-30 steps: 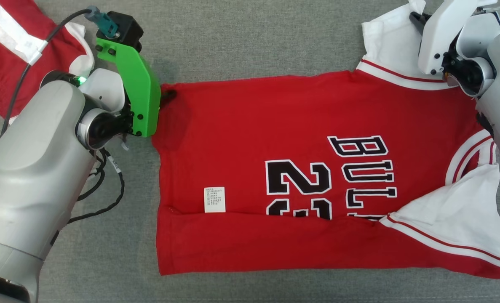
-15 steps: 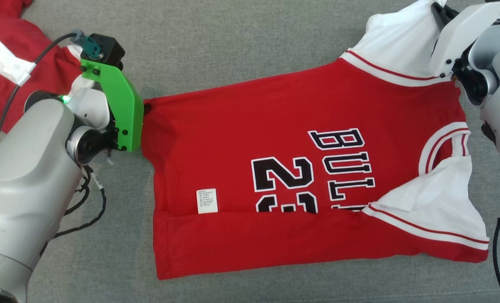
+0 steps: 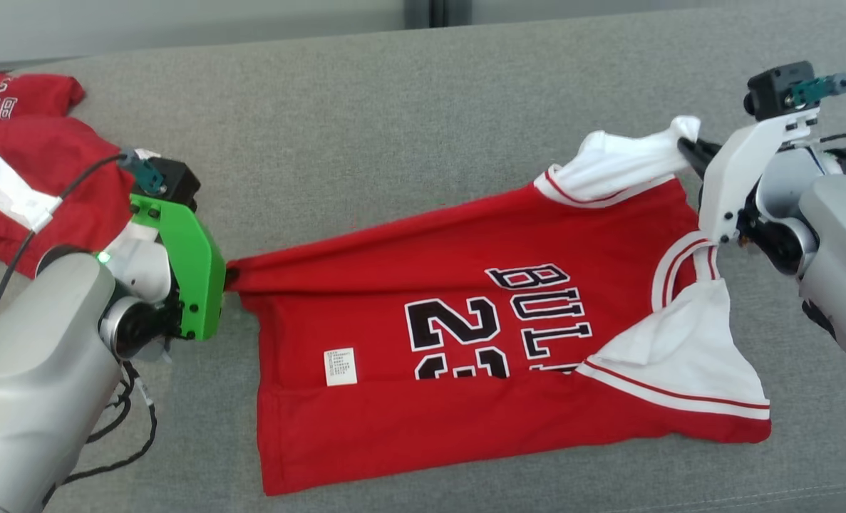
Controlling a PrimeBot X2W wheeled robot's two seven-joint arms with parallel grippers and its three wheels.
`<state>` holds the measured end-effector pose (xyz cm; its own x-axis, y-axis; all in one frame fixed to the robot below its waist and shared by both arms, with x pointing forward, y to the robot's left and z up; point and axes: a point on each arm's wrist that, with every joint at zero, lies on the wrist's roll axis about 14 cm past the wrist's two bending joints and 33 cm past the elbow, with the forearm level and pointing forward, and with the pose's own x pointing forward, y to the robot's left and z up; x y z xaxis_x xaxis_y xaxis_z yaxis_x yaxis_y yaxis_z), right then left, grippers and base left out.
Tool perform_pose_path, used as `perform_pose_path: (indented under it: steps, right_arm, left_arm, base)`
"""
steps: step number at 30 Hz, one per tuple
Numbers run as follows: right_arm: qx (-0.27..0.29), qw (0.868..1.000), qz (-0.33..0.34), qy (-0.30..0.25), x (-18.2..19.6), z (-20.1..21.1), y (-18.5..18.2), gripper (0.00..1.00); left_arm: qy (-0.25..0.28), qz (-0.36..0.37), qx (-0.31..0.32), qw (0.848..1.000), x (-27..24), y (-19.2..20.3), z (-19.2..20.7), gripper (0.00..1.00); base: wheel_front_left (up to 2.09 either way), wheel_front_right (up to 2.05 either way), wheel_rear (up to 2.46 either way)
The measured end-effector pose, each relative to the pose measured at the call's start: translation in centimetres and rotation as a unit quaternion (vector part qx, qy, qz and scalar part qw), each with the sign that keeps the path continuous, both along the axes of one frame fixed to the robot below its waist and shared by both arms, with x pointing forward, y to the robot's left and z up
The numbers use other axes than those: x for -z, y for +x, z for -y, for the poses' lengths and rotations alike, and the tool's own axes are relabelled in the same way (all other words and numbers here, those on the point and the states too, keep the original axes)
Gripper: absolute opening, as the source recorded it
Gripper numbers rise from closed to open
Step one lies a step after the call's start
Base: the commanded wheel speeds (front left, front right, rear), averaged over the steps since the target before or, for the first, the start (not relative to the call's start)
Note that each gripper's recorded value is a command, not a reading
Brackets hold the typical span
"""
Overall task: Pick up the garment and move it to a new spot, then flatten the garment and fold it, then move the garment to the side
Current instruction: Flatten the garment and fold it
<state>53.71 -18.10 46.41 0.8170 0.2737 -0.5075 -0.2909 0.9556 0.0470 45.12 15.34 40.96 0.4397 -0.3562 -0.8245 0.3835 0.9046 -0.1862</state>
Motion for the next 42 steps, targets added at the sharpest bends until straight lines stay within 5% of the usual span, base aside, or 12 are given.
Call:
perform_pose_path:
  steps: [15,25,26,27,28,29,30,37,42]
  right_arm:
    - [-0.016,0.994,-0.103,-0.025,0.7,3.5,-9.5,0.00]
    - [-0.014,0.984,-0.178,-0.024,3.3,4.0,-12.6,0.00]
    - [-0.015,0.983,-0.184,-0.024,3.5,4.0,-12.8,0.26]
    - [-0.015,0.982,-0.188,-0.025,3.8,4.0,-13.0,0.47]
    - [-0.015,0.980,-0.194,-0.026,4.0,4.0,-13.2,0.97]
    - [-0.015,0.979,-0.200,-0.024,4.2,3.9,-13.4,1.00]
    - [-0.015,0.977,-0.210,-0.021,4.5,3.8,-13.8,1.00]
    - [-0.017,0.975,-0.220,0.002,4.3,3.4,-14.7,1.00]
    - [-0.025,0.990,-0.110,0.086,-0.5,1.4,-12.8,1.00]
  left_arm:
    - [0.005,-0.073,0.077,0.994,-0.8,-7.2,2.1,0.00]
    - [-0.005,-0.115,0.089,0.989,-0.5,-10.1,3.1,0.00]
    - [-0.005,-0.118,0.090,0.989,-0.4,-10.3,3.2,0.00]
    - [-0.006,-0.120,0.089,0.989,-0.2,-10.5,3.2,0.14]
    - [-0.007,-0.123,0.090,0.988,-0.1,-10.7,3.3,0.50]
    - [-0.009,-0.126,0.090,0.988,0.0,-11.0,3.3,0.91]
    - [-0.010,-0.131,0.091,0.987,0.2,-11.3,3.4,1.00]
    - [-0.015,-0.098,0.073,0.992,-1.0,-10.4,2.5,1.00]
    - [-0.071,0.020,0.043,0.996,-5.6,-7.2,2.8,1.00]
  base:
    - [0.00,0.00,0.00]
    - [0.00,0.00,0.00]
    - [0.00,0.00,0.00]
    - [0.00,0.00,0.00]
    - [0.00,0.00,0.00]
    - [0.00,0.00,0.00]
    - [0.00,0.00,0.00]
    - [0.00,0.00,0.00]
    - [0.00,0.00,0.00]
